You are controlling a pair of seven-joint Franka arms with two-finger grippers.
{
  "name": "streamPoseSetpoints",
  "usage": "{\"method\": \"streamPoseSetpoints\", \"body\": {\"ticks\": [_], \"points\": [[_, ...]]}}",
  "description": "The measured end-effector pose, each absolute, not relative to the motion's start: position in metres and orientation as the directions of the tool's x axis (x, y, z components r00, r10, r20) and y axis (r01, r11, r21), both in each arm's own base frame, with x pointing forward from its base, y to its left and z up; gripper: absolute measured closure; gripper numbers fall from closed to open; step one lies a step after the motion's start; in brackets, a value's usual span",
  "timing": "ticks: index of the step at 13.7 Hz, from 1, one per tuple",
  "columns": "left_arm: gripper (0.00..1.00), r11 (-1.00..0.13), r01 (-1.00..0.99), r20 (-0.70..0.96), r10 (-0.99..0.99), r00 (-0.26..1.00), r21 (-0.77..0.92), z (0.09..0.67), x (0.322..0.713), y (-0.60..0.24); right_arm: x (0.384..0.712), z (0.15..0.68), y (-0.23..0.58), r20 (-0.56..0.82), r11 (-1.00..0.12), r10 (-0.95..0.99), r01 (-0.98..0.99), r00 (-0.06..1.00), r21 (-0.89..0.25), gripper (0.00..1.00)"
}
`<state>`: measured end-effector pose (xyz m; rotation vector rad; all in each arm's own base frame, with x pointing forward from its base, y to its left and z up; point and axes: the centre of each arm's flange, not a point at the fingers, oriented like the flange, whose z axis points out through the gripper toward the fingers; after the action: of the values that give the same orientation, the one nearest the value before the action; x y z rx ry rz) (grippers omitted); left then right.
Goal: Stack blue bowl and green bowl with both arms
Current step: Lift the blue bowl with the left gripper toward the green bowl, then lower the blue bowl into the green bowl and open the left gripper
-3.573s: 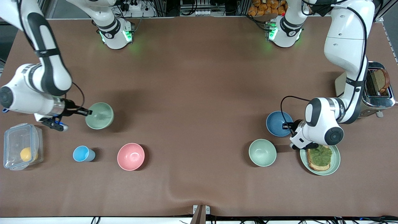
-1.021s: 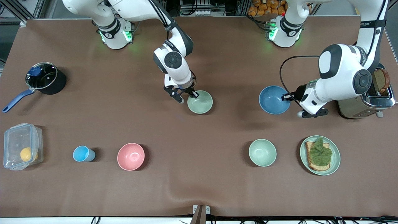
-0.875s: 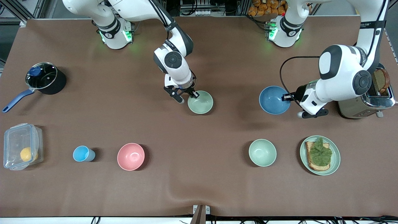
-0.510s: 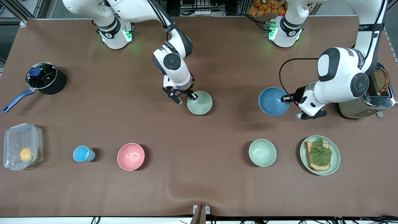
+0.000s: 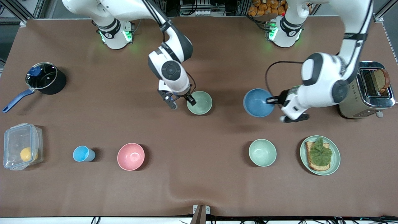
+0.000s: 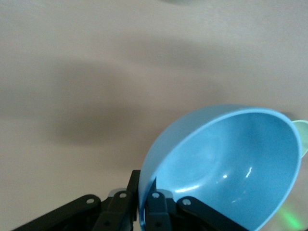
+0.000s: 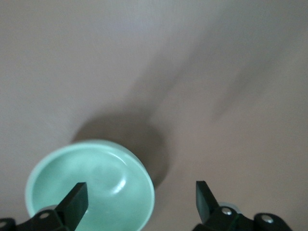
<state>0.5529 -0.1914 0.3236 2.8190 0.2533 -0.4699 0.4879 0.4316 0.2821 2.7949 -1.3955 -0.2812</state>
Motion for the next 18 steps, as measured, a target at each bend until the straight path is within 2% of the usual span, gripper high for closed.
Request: {"method": "streamPoseSetpoints", "body": {"ticks": [3, 7, 9, 18], "points": [[0.92, -0.952, 0.223, -0.365, 0.136, 0.921, 0.208, 0.306, 0.553, -0.259, 0.520, 0.295, 0.396, -0.161, -0.550, -0.830, -0.831, 0.534, 0.077, 0.00], [0.92, -0.942, 0.219, -0.333, 0.127, 0.934, 0.253, 0.301, 0.548, -0.300, 0.546, 0.287, 0.355, -0.179, -0.473, -0.874, -0.876, 0.452, 0.093, 0.00], [0.92, -0.939, 0.230, -0.312, 0.144, 0.939, 0.258, 0.292, 0.538, -0.332, 0.550, 0.276, 0.348, -0.223, -0.427, -0.891, -0.898, 0.397, 0.108, 0.00], [0.92, -0.934, 0.257, -0.271, 0.188, 0.944, 0.248, 0.246, 0.497, -0.412, 0.545, 0.202, 0.361, -0.264, -0.342, -0.912, -0.938, 0.315, 0.061, 0.00]]}}
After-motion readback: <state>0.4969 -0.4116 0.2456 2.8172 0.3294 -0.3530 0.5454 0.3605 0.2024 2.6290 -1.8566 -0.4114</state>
